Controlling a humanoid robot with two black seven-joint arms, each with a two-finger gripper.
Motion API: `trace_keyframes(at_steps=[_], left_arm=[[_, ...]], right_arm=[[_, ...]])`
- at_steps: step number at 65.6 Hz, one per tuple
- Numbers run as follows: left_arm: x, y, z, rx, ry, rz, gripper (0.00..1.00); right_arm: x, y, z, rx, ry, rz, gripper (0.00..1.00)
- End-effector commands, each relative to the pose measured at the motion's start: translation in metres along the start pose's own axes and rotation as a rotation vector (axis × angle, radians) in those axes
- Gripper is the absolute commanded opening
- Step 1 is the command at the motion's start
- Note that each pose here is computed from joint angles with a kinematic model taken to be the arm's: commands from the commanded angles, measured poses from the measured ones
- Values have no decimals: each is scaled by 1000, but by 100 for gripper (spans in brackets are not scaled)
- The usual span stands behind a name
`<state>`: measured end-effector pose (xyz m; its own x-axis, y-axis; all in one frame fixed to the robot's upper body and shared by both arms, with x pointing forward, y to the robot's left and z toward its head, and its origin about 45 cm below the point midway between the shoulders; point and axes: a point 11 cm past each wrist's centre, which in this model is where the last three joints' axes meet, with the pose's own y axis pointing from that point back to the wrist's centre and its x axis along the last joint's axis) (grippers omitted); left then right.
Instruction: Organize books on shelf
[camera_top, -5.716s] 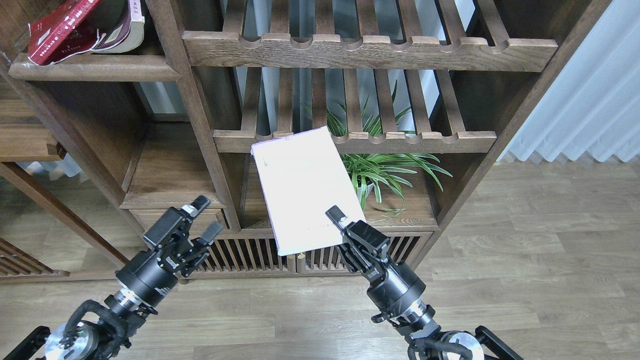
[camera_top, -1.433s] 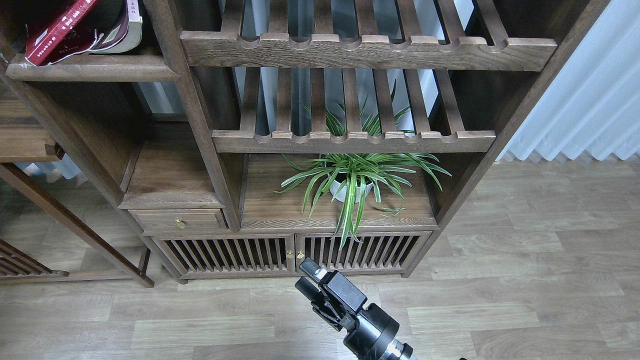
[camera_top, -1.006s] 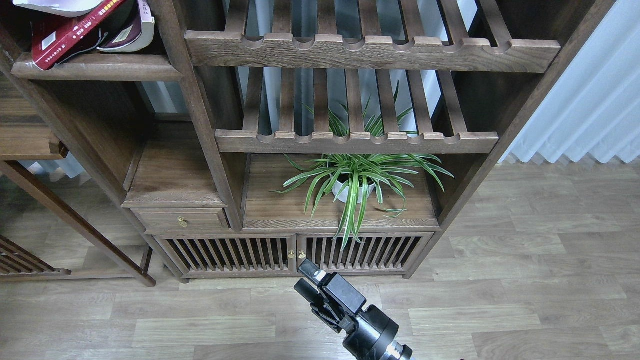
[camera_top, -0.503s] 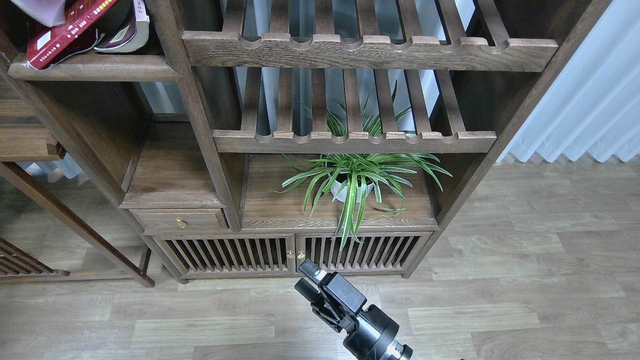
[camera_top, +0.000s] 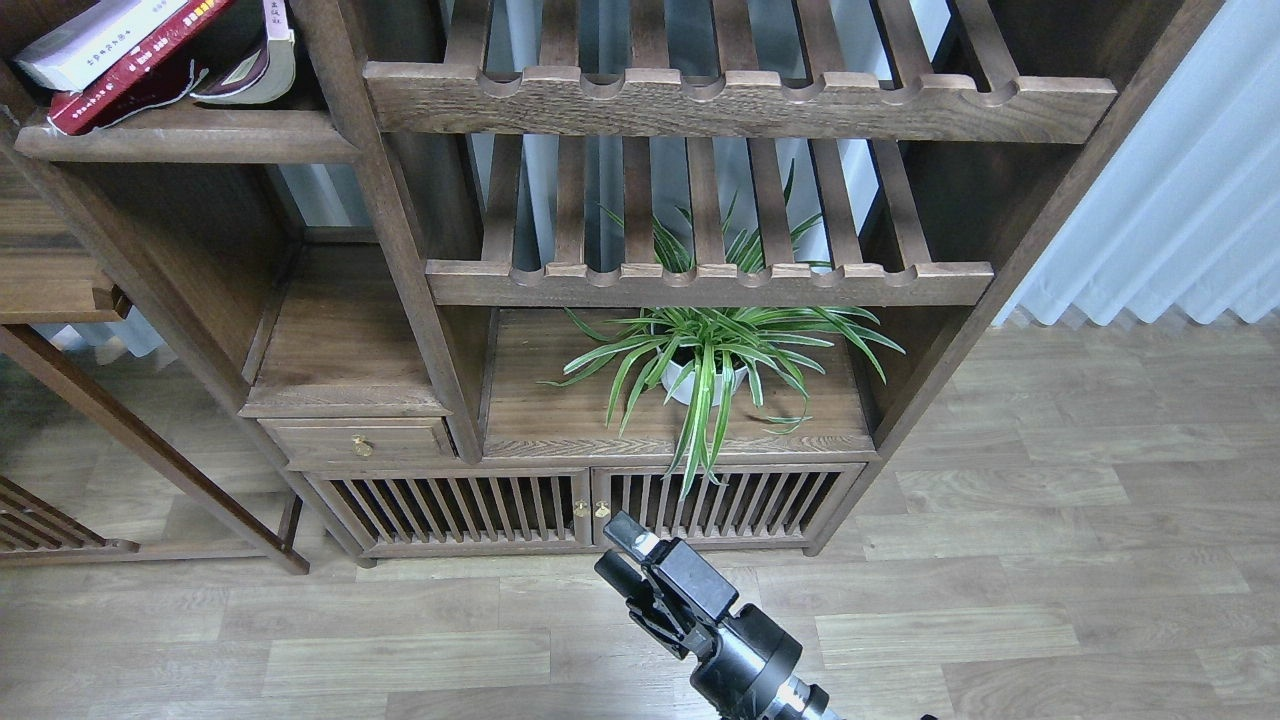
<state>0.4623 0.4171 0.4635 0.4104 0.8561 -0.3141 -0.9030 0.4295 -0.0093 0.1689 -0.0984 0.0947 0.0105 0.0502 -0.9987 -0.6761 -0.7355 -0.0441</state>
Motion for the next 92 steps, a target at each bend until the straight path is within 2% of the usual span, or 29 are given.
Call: trace_keyframes(at_steps=[1, 18, 27, 55, 56, 66, 92], left_arm=[[2, 15, -21, 14, 27, -18, 46], [-16, 46, -66, 18, 71, -105, 46], [-34, 56, -116, 53, 161, -164, 46], [-44, 111, -234, 104, 437, -115, 46], [-45, 117, -250, 115, 474, -100, 46], [-54, 132, -295, 139, 581, -62, 46], [-66, 133, -325, 137, 679, -50, 50]], right_arm=[[-5, -6, -9, 4, 23, -18, 100], [-20, -18, -40, 51, 85, -60, 100], [-22, -19, -42, 54, 89, -64, 100], [-24, -20, -46, 59, 98, -72, 100], [-25, -21, -46, 59, 99, -73, 100], [-25, -21, -46, 58, 99, -73, 100], [-25, -21, -46, 60, 98, -74, 100]])
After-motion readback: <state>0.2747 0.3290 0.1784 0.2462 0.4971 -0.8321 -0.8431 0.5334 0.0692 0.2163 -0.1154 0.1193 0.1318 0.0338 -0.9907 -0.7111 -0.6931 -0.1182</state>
